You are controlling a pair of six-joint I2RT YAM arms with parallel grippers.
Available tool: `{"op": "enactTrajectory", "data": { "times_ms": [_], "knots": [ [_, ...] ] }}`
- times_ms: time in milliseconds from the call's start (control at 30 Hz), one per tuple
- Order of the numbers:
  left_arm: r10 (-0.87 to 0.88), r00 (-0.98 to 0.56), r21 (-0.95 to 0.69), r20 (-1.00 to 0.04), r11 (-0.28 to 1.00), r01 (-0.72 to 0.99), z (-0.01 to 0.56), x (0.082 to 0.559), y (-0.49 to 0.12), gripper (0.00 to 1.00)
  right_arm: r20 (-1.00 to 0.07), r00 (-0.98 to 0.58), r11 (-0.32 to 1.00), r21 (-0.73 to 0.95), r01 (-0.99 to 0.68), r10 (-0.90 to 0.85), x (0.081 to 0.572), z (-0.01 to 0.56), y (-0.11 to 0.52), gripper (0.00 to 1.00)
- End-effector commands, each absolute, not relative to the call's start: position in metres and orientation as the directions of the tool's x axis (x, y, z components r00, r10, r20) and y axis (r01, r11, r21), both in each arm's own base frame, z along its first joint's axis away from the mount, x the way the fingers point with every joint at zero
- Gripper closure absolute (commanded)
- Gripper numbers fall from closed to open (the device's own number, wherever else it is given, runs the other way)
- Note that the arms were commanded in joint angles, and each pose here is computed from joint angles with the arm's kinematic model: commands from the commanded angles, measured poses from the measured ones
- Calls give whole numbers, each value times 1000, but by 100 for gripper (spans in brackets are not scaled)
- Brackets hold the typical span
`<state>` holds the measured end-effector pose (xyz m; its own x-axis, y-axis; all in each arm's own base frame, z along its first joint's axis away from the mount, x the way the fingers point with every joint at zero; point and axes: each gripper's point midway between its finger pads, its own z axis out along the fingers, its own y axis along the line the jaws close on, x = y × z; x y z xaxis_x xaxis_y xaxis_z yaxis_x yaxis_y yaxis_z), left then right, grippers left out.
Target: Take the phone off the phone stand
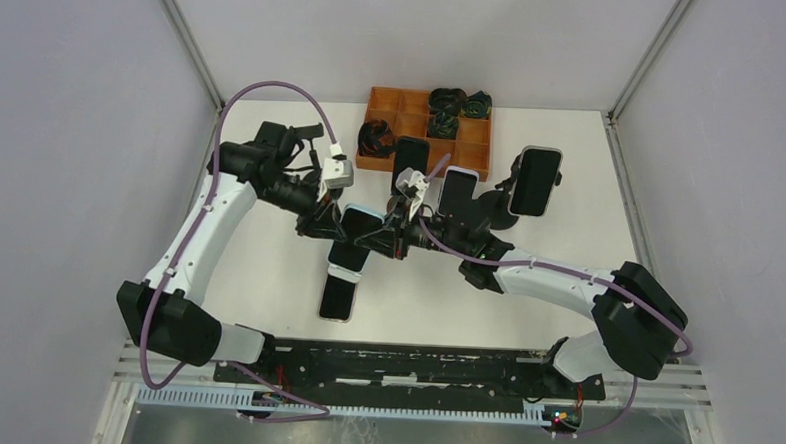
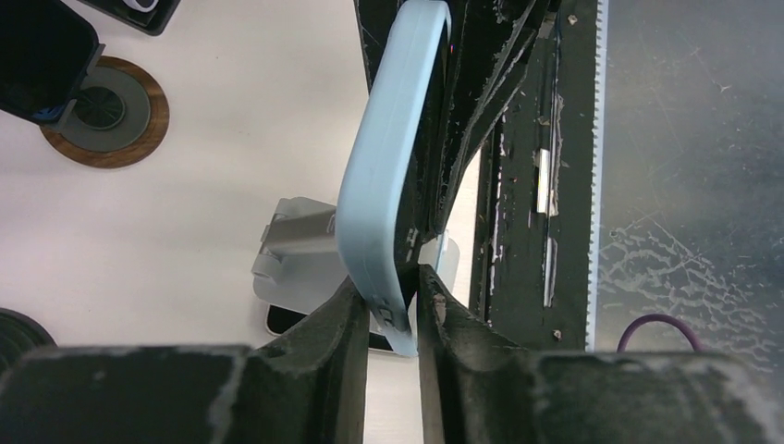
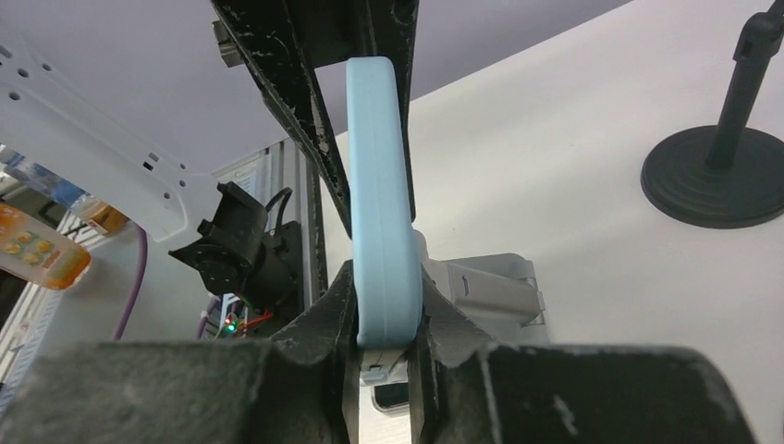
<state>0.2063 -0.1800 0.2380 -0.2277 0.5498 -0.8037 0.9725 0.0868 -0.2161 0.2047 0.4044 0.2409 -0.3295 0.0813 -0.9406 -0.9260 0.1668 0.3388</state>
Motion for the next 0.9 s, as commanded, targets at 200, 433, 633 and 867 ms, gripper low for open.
{"op": "enactTrajectory", "data": {
  "times_ms": [200, 433, 633, 867],
  "knots": [
    [424, -89, -99, -901, 0, 995, 285, 197, -198, 12, -873, -346, -67, 345, -936, 344, 170, 324, 384, 100],
    [452, -59, -95, -890, -56, 994, 292, 178, -191, 1, -873, -333, -147, 300, -943, 357, 148, 326, 349, 100],
    [462, -23, -65, -886, -75, 995, 285, 174, -188, 1, -892, -303, -212, 241, -947, 337, 129, 332, 339, 100],
    [446, -26, -69, -895, -80, 994, 270, 175, -193, 8, -875, -307, -289, 204, -935, 374, 125, 362, 351, 100]
  ]
}}
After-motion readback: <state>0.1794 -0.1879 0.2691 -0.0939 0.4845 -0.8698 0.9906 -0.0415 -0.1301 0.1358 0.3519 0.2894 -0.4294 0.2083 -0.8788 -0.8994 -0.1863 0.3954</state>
